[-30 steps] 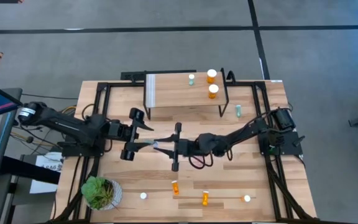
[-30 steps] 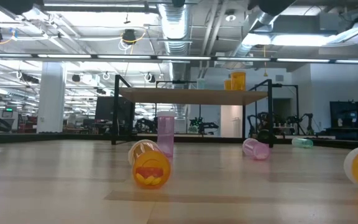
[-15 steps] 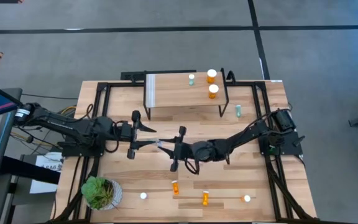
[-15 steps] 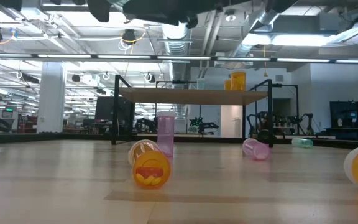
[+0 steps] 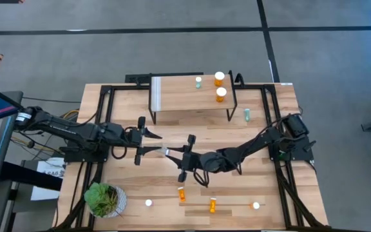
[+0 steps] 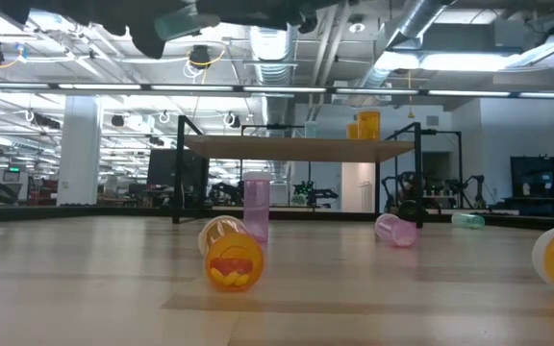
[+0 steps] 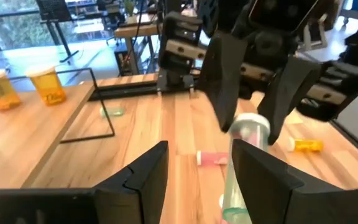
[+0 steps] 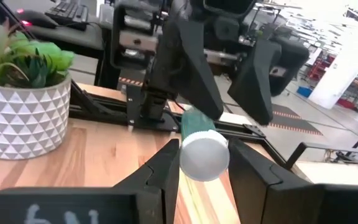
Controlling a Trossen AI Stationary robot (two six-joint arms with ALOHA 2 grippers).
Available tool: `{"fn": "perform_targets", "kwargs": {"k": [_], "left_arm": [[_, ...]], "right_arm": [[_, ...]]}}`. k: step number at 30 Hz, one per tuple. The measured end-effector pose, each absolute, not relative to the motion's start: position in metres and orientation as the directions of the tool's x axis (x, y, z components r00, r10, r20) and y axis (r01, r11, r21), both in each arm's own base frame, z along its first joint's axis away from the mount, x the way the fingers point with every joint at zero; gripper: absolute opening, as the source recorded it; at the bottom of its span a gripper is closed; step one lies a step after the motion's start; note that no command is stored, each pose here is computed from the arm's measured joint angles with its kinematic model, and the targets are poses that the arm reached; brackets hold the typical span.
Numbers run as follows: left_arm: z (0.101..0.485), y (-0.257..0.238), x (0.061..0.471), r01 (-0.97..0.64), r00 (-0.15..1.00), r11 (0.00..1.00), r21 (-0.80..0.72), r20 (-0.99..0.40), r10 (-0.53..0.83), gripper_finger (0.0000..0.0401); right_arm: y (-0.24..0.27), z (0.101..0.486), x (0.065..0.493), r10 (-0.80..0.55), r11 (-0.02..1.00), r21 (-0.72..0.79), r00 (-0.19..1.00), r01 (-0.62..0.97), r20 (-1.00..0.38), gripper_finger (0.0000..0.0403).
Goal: Pick and place medicine bottles onto shelf by color
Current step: Put the left small blue pill bottle on the shelf aligned with the other small blue pill bottle
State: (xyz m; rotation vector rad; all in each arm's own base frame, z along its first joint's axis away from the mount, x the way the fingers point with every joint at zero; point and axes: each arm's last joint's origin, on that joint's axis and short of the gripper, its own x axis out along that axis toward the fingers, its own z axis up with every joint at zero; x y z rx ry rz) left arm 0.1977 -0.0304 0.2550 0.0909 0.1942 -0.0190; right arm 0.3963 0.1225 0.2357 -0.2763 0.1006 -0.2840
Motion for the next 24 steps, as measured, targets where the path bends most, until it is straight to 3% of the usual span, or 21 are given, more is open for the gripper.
{"fn": "perform_targets", "kwargs": {"k": [17,24], "left_arm": [[0.248,-0.032,0.212,0.012,0.983,0.996,0.090,-0.185,0.005,0.0168],[0.240,-0.032,0.221,-0.035,0.978,0.988,0.152,-0.200,0.065,0.0168]], "right_arm": [[0.117,0.262,0.391,-0.282,0.932,-0.234,0.959,0.277,0.011,0.0130],[0.112,0.274,0.385,-0.316,0.900,-0.310,0.948,0.307,0.023,0.0129]]}}
